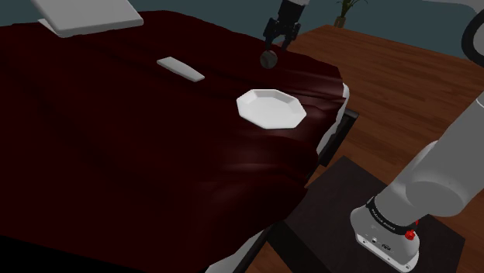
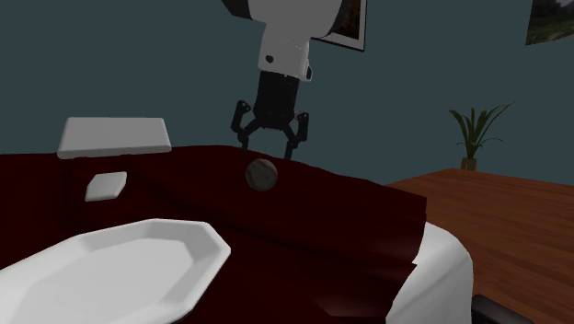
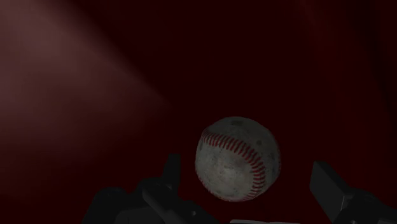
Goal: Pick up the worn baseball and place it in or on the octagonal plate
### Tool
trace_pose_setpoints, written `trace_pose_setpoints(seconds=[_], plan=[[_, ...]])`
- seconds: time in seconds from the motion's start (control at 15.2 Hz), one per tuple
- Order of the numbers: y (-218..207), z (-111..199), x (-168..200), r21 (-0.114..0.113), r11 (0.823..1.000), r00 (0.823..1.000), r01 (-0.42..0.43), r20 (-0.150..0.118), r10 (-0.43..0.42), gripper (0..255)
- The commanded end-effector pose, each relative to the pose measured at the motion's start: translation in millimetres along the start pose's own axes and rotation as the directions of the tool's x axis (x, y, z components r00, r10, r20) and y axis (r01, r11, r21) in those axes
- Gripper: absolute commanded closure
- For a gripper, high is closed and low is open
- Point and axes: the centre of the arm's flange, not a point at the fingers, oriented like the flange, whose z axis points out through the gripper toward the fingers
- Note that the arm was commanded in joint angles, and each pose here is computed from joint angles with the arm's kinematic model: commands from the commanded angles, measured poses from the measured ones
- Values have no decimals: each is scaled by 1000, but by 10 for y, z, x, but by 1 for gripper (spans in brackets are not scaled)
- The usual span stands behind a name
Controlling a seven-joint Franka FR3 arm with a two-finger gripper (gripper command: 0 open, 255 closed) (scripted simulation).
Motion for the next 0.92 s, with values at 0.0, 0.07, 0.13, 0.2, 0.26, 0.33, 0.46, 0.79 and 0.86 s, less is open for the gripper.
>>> trace_pose_setpoints(seconds=[0.0, 0.07, 0.13, 0.2, 0.26, 0.33, 0.46, 0.79, 0.86], plan=[[-12, 39, 78, 1, 1000, 1000, 3, -2, -3, 0], [-12, 92, 78, 1, 1000, 1000, 3, -2, -3, 0], [-12, 145, 78, 1, 1000, 1000, 3, -2, -3, 0], [-12, 197, 78, 1, 1000, 1000, 3, -2, -3, 0], [-12, 250, 78, 1, 1000, 1000, 3, -2, -3, 0], [-12, 303, 78, 1, 1000, 1000, 3, -2, -3, 0], [-12, 386, 78, 1, 1000, 1000, 3, -2, -3, 0], [-12, 386, 79, 1, 1000, 1000, 3, -2, -3, 0], [-12, 386, 79, 1, 1000, 1000, 3, -2, -3, 0]])
